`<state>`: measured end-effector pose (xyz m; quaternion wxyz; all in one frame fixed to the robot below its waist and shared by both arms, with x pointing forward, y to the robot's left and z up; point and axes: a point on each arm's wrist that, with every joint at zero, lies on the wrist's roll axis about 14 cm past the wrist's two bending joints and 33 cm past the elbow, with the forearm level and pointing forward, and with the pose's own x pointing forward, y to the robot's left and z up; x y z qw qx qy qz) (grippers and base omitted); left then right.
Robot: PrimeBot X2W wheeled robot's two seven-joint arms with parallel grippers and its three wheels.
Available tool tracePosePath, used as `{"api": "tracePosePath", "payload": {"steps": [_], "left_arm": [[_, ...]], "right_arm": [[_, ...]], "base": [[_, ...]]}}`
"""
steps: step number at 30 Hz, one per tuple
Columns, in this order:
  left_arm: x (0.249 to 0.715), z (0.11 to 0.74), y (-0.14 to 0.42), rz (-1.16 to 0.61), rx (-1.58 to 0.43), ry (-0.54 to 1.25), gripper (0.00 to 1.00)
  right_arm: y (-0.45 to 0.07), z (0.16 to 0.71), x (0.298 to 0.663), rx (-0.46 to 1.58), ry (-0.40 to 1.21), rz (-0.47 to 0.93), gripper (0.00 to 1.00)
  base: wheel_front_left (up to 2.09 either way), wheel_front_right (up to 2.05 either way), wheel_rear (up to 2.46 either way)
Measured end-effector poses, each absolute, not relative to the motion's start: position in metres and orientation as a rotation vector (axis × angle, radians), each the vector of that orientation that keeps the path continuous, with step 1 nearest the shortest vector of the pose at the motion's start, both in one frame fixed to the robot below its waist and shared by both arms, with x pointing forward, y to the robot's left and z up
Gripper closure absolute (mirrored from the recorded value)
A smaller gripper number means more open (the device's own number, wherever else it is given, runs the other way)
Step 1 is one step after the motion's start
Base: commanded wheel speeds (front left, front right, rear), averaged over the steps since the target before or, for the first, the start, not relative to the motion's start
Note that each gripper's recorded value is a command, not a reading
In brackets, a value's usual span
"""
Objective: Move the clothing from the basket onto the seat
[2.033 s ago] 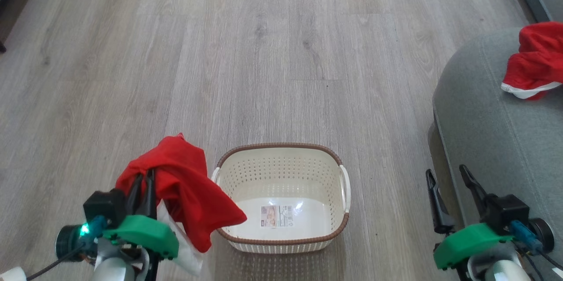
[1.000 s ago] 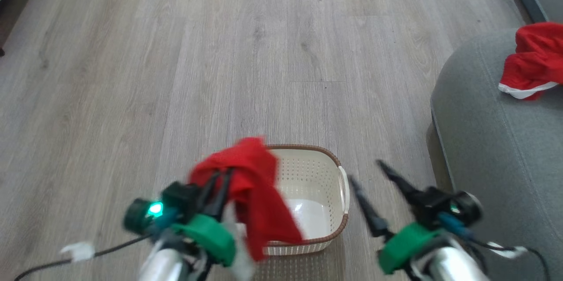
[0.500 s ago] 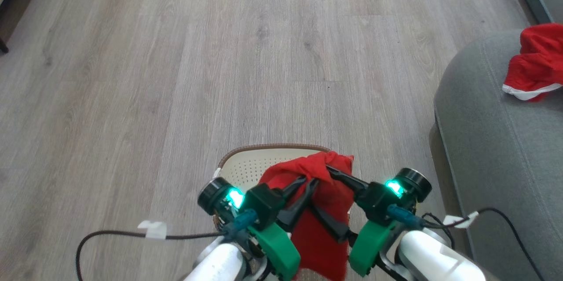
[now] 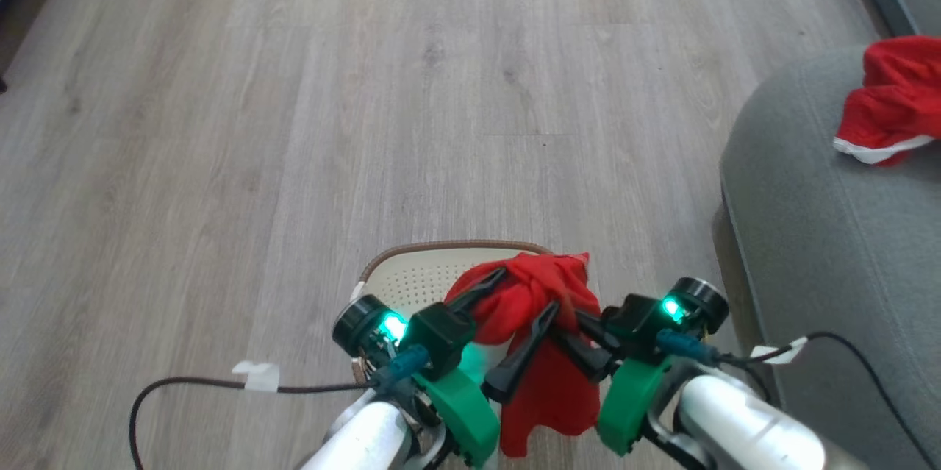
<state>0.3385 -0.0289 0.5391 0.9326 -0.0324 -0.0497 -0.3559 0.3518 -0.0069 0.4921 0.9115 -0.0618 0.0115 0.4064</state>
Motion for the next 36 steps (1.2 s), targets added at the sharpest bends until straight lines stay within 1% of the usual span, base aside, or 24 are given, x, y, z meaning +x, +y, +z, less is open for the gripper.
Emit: {"api": "tracePosePath", "payload": {"steps": [5, 8, 16, 23, 29, 36], "left_arm": [[0.341, 0.535, -0.035, -0.737, -0.064, -0.097, 0.0], [0.342, 0.533, -0.043, -0.758, -0.066, -0.095, 0.0], [0.333, 0.528, -0.087, -0.901, -0.09, -0.073, 0.0], [0.32, 0.524, -0.124, -1.028, -0.109, -0.051, 0.0], [0.309, 0.521, -0.145, -1.099, -0.122, -0.034, 0.0], [0.303, 0.519, -0.158, -1.144, -0.137, -0.022, 0.0]], "right_arm": [[-0.031, 0.497, 0.361, -0.135, 0.015, 0.769, 1.0], [-0.053, 0.503, 0.366, -0.139, 0.003, 0.705, 1.0], [-0.128, 0.526, 0.372, -0.146, -0.047, 0.491, 1.0], [-0.189, 0.539, 0.364, -0.159, -0.071, 0.315, 1.0], [-0.217, 0.547, 0.352, -0.157, -0.088, 0.228, 1.0], [-0.235, 0.545, 0.346, -0.154, -0.077, 0.168, 1.0]], "base": [[0.0, 0.0, 0.0], [0.0, 0.0, 0.0], [0.0, 0.0, 0.0], [0.0, 0.0, 0.0], [0.0, 0.0, 0.0], [0.0, 0.0, 0.0]]}}
